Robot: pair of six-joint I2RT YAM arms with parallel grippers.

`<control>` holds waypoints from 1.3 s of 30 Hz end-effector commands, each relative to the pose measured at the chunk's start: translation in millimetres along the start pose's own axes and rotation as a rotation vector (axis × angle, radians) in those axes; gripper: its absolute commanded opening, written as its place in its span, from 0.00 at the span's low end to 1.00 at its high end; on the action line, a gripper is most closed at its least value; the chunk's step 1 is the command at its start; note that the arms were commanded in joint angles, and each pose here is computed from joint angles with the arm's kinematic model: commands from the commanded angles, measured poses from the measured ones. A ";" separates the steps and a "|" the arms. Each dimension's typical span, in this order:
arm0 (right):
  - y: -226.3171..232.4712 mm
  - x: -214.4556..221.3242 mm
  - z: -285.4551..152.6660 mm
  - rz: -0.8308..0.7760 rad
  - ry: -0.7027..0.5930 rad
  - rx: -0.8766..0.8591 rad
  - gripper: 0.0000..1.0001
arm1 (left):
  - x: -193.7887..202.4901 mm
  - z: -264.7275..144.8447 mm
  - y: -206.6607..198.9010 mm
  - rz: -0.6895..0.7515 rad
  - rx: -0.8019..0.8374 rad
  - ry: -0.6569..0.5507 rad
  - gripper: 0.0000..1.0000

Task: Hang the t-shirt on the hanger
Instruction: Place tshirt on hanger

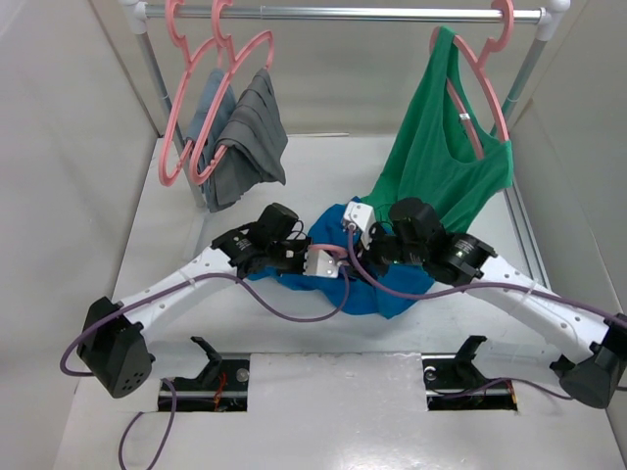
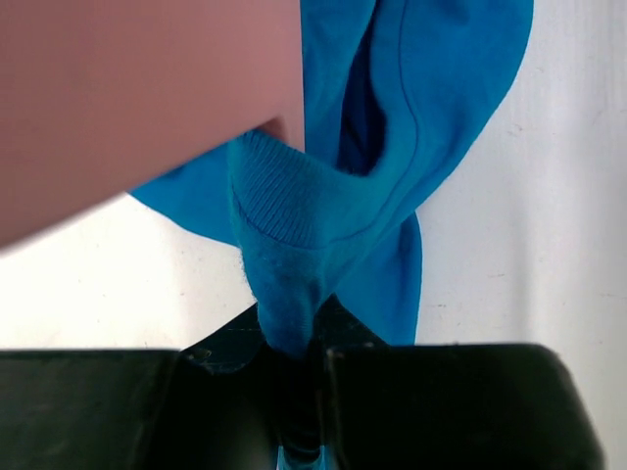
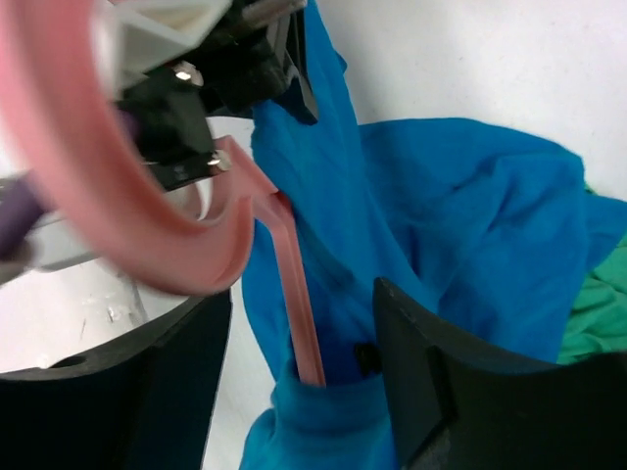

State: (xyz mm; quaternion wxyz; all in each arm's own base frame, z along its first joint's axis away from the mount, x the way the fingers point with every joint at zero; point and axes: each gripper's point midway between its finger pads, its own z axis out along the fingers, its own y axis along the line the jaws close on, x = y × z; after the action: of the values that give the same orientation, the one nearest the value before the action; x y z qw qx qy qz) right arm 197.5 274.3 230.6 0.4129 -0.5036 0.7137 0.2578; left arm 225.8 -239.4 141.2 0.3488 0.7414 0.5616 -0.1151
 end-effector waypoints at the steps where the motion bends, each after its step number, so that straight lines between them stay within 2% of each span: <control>1: -5.1 -17.7 5.2 -0.052 -0.078 0.024 0.64 | -27.8 -12.6 5.7 0.033 -0.017 -0.104 0.00; 3: -11.7 -14.8 10.9 -0.027 -0.063 0.056 0.60 | -27.8 -12.6 4.9 0.014 -0.016 -0.104 0.00; 7: -12.0 -11.0 17.6 -0.007 -0.065 0.056 0.33 | -33.6 -18.2 10.6 -0.038 -0.019 -0.145 0.00; 8: -10.8 -5.7 19.2 0.007 -0.054 0.053 0.19 | -34.9 -18.2 11.9 -0.050 -0.025 -0.150 0.00; 11: -10.3 -5.8 13.8 0.022 -0.071 0.067 0.00 | -34.7 -21.3 18.7 -0.074 -0.047 -0.152 0.00; 15: -6.0 0.6 -8.3 0.024 -0.098 0.096 0.00 | -20.3 -24.5 34.8 -0.116 -0.117 -0.118 0.00; 19: 3.1 -5.6 -47.6 0.011 -0.186 0.123 0.00 | 4.0 -31.9 58.3 -0.204 -0.193 -0.079 0.01; 21: 6.1 -3.3 -59.4 0.031 -0.193 0.133 0.00 | 8.5 -37.8 69.1 -0.218 -0.221 -0.074 0.11; 28: 12.9 4.8 -72.4 0.056 -0.182 0.129 0.00 | 14.1 -33.8 73.7 -0.231 -0.236 -0.052 0.22; 29: 12.6 1.2 -74.4 0.053 -0.191 0.130 0.00 | 15.8 -34.3 74.5 -0.232 -0.242 -0.043 0.32; 33: 12.4 -6.1 -73.6 0.048 -0.209 0.124 0.00 | 7.7 -34.3 71.7 -0.228 -0.215 -0.078 0.57; 35: 10.0 -10.8 -69.7 0.045 -0.221 0.126 0.00 | -13.9 -41.4 73.7 -0.221 -0.200 -0.143 0.79; 36: 9.2 -14.3 -69.9 0.045 -0.223 0.127 0.00 | -18.6 -42.9 72.9 -0.227 -0.189 -0.160 0.86; 37: 8.4 -14.3 -65.9 0.055 -0.218 0.125 0.00 | -35.7 -49.2 73.3 -0.214 -0.179 -0.214 1.00; 39: 6.9 -18.1 -63.8 0.052 -0.230 0.127 0.00 | -52.1 -61.1 74.0 -0.204 -0.180 -0.274 1.00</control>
State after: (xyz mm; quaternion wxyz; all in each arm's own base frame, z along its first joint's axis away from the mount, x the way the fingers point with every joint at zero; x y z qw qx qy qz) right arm 166.6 228.1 251.3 0.4842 -0.4403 0.7088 0.2634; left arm 274.6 -230.0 192.1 0.4246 0.6299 0.6318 -0.1542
